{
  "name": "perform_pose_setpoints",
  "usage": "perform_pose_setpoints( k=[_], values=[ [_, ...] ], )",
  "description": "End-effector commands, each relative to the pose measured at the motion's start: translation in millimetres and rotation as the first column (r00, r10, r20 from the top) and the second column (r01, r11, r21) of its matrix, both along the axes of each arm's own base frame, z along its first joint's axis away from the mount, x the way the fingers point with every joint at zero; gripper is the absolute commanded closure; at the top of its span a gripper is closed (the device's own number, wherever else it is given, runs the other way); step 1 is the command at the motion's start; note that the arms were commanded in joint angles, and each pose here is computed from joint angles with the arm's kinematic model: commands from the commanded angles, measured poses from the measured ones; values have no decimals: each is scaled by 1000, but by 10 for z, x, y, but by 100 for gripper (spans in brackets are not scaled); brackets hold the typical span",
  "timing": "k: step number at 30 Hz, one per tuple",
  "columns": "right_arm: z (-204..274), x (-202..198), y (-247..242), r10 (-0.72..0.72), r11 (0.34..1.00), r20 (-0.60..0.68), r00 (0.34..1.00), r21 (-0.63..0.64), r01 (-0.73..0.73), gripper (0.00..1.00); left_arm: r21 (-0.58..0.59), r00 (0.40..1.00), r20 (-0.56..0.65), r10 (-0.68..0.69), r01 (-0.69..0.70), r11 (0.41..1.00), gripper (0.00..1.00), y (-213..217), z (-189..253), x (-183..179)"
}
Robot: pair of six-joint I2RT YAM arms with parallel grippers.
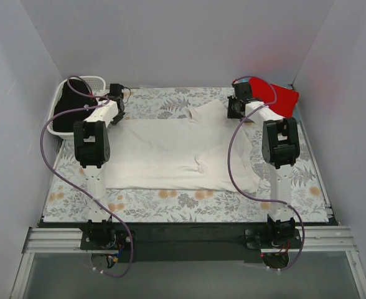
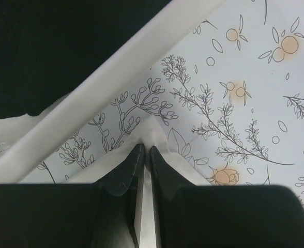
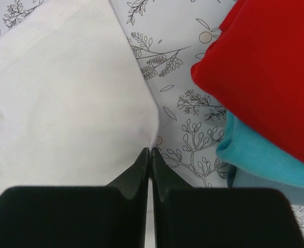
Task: Fold and stack the t-shirts
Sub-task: Fold the tshirt
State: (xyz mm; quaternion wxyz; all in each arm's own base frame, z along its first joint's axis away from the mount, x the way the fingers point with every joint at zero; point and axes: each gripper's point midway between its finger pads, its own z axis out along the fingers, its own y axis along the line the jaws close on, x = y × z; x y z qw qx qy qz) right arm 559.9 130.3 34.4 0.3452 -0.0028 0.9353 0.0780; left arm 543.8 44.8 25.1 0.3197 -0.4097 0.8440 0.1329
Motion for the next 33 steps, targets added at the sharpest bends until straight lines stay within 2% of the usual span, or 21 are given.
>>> perform_pose_setpoints(
  k=[1, 7, 14, 25, 27, 33],
  values=[
    [450, 71, 22, -19, 1000, 113, 993, 18, 17, 94, -21, 998, 56, -7, 8, 1000, 96, 6, 289, 4],
    [731, 27, 15, -33, 999, 173, 984, 48, 25, 99, -27, 994, 113, -2, 5, 1000, 98, 22, 498, 5],
    [981, -131, -34, -51, 997, 218, 975, 63, 38, 99, -42, 988, 154, 18, -12, 999, 98, 78, 662, -70],
    [972, -532, -117, -72, 995, 204, 976, 79, 57, 99, -82, 980, 199, 5, 11, 997, 100, 15, 819, -225],
    [1032, -597, -149, -82, 995, 215, 973, 79, 66, 99, -87, 976, 213, 39, -21, 996, 100, 168, 884, -266],
    [1059, -857, -245, -104, 993, 213, 971, 75, 90, 99, -98, 976, 211, 58, -38, 994, 100, 194, 916, -431]
  ],
)
